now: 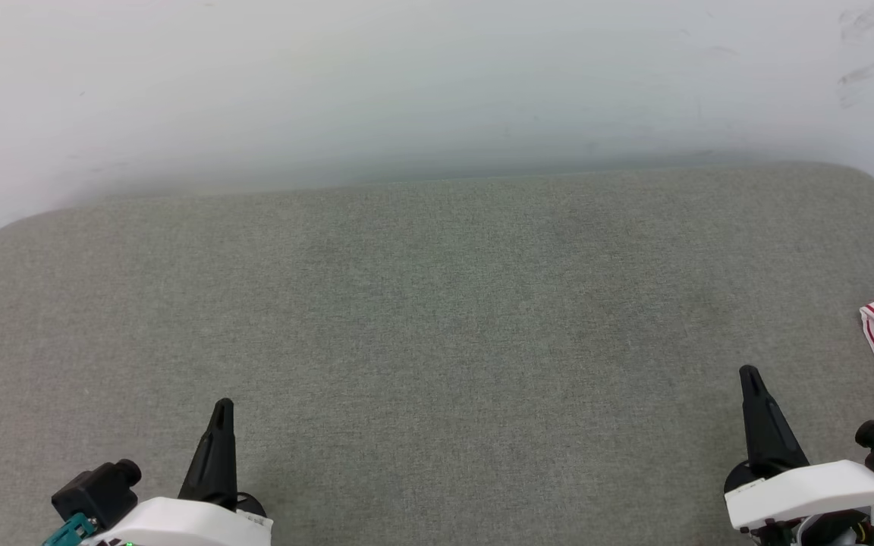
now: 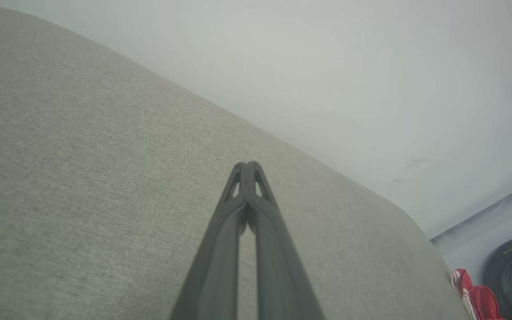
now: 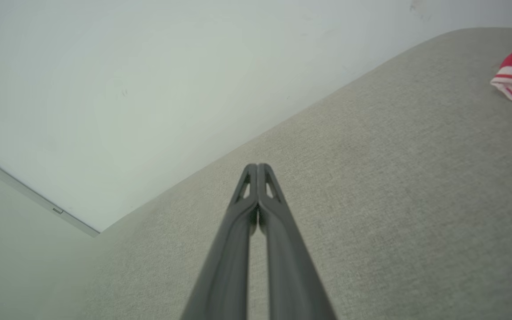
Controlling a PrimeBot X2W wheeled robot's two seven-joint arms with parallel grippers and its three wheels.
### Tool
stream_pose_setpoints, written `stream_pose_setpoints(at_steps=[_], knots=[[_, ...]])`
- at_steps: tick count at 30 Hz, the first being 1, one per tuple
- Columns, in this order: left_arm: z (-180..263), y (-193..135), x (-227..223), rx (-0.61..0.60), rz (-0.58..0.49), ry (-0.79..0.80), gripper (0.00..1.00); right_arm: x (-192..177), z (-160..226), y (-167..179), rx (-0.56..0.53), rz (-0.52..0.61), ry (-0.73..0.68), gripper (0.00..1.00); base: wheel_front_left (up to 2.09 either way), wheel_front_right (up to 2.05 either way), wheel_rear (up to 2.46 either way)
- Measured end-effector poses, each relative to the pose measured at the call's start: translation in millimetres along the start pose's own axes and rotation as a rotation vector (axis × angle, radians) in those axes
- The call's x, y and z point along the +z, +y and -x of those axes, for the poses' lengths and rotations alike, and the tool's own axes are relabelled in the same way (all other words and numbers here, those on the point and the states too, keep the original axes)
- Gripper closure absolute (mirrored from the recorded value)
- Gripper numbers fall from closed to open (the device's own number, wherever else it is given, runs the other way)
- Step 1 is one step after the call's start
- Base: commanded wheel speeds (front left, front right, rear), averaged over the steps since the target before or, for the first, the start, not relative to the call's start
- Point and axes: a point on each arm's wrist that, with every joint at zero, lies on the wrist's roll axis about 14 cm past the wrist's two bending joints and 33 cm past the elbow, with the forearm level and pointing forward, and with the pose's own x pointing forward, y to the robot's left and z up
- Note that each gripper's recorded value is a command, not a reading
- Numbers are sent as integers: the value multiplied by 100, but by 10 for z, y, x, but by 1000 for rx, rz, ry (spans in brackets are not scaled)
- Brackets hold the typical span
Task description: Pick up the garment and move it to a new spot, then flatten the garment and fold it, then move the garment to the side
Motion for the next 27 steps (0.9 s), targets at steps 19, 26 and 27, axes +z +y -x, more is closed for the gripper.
stream_pose_setpoints(at_steps=[19, 26, 27], knots=[[-76, 67, 2, 35, 278, 20, 100, 29, -59, -49, -32, -279, 9, 100, 0, 0, 0], [-103, 77, 7, 42, 363, 23, 100, 29, -68, -63, -39, -362, 12, 100, 0, 0, 0], [-105, 80, 6, 43, 375, 24, 100, 26, -68, -66, -40, -375, 14, 100, 0, 0, 0]])
